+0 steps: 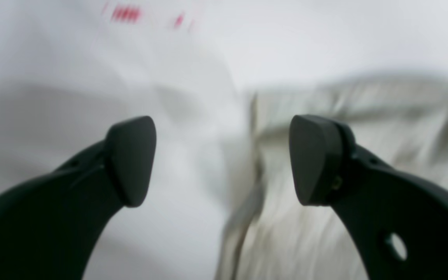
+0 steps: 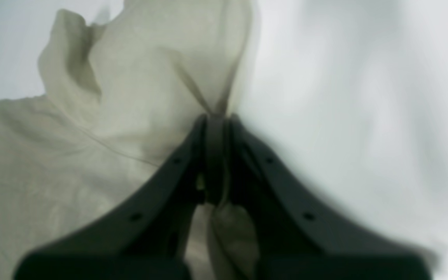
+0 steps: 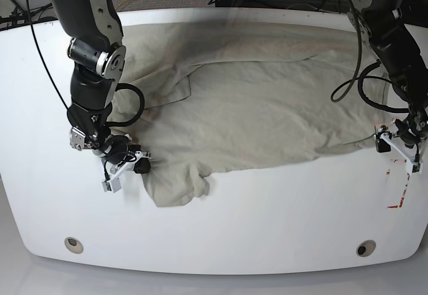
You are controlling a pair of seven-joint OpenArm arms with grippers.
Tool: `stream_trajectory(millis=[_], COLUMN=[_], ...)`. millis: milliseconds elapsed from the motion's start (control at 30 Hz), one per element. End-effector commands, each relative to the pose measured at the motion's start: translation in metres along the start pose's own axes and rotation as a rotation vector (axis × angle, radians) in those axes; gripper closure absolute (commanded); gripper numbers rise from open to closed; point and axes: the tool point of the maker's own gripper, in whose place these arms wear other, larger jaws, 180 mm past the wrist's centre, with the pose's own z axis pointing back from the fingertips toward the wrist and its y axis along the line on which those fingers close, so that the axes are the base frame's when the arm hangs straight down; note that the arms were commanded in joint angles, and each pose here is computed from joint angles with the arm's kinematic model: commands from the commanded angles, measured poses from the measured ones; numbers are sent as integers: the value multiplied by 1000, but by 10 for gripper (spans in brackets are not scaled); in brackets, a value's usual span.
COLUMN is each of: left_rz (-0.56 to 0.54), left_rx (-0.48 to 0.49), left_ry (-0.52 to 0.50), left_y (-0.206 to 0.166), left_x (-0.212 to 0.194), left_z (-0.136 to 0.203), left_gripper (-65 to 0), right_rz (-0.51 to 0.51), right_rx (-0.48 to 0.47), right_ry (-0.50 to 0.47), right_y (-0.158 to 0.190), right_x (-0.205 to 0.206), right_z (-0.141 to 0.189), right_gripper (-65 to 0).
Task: Fold the T-shirt properly
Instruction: 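Move the left gripper to the hem edge and grasp with both grippers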
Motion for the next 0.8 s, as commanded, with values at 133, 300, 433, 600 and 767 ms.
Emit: stream_trajectory(millis=[133, 300, 433, 600, 767], left_rz=[30, 43, 17, -15, -14], left_rx=[-72, -77, -86, -94, -95], left_ry=[5, -4, -4, 8, -45], left_y=[-16, -17, -24, -30, -30], left_x=[5, 2, 3, 0, 10], left_z=[-23, -27, -30, -32, -32], left_gripper=[-501, -500, -500, -372, -100], right_rz=[19, 18, 18, 17, 18], right_rx=[-3, -3, -6, -7, -2], right_ry=[-31, -29, -29, -29, -33], right_y=[-1, -1, -2, -3, 0], right_x=[20, 19, 19, 19, 21], right_z=[3, 3, 4, 5, 3], right_gripper=[0, 0, 0, 0, 0])
